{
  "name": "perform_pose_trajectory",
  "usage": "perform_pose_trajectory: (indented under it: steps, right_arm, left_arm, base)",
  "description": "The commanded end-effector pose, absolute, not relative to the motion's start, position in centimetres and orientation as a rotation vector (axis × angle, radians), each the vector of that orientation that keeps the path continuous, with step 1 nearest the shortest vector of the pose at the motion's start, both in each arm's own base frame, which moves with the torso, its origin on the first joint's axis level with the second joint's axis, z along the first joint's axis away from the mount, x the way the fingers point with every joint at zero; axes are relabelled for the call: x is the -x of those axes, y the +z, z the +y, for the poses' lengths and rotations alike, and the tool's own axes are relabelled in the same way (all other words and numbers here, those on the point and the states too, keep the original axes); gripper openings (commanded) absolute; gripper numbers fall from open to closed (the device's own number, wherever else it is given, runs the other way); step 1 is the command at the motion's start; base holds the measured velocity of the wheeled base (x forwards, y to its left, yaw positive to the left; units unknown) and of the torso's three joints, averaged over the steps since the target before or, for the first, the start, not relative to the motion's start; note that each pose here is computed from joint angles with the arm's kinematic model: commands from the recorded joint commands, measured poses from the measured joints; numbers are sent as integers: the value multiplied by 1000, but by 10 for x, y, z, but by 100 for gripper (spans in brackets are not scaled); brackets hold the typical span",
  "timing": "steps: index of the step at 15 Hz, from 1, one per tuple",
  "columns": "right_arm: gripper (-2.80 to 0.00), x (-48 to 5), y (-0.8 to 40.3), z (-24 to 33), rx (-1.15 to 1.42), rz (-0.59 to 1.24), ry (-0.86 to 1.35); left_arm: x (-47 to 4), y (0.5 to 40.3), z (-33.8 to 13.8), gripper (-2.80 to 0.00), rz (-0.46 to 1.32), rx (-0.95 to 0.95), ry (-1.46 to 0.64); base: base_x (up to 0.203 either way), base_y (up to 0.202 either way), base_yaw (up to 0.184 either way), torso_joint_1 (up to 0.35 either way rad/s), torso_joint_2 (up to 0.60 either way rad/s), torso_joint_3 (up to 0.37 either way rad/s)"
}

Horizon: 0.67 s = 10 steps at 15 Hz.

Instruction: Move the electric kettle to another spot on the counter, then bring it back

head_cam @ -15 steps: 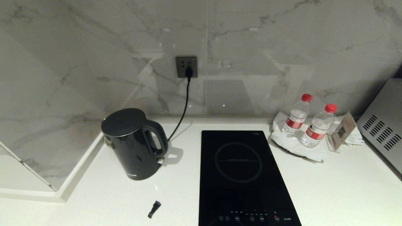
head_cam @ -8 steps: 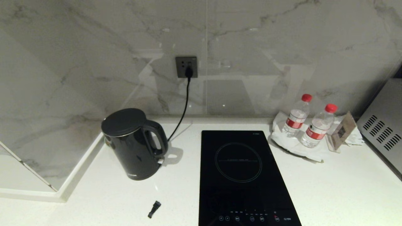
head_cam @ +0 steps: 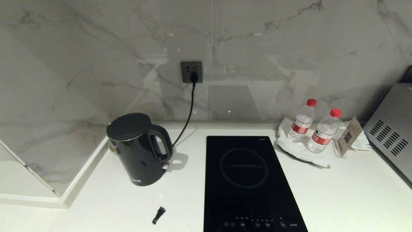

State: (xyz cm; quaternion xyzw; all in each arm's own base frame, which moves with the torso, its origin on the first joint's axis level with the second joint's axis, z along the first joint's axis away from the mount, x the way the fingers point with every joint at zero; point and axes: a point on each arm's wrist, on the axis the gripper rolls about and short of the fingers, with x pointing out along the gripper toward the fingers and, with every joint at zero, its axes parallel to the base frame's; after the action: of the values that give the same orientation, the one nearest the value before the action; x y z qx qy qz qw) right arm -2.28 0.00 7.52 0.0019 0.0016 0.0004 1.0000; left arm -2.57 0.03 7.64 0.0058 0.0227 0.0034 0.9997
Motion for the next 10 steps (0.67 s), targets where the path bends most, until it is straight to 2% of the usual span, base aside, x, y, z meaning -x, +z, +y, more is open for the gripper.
perform_pose_trajectory:
  steps: [1,10]
  right_arm:
    - [-280,23,75,0,-5,2,2]
    - [-280,23,75,0,-5,3,2]
  left_arm:
    - [26,77,0,0,48,-3,6]
    - [25,76,0,0,49,-42,2]
  base:
    - [0,0,0,0,5,186]
    - [0,0,0,0,0,192]
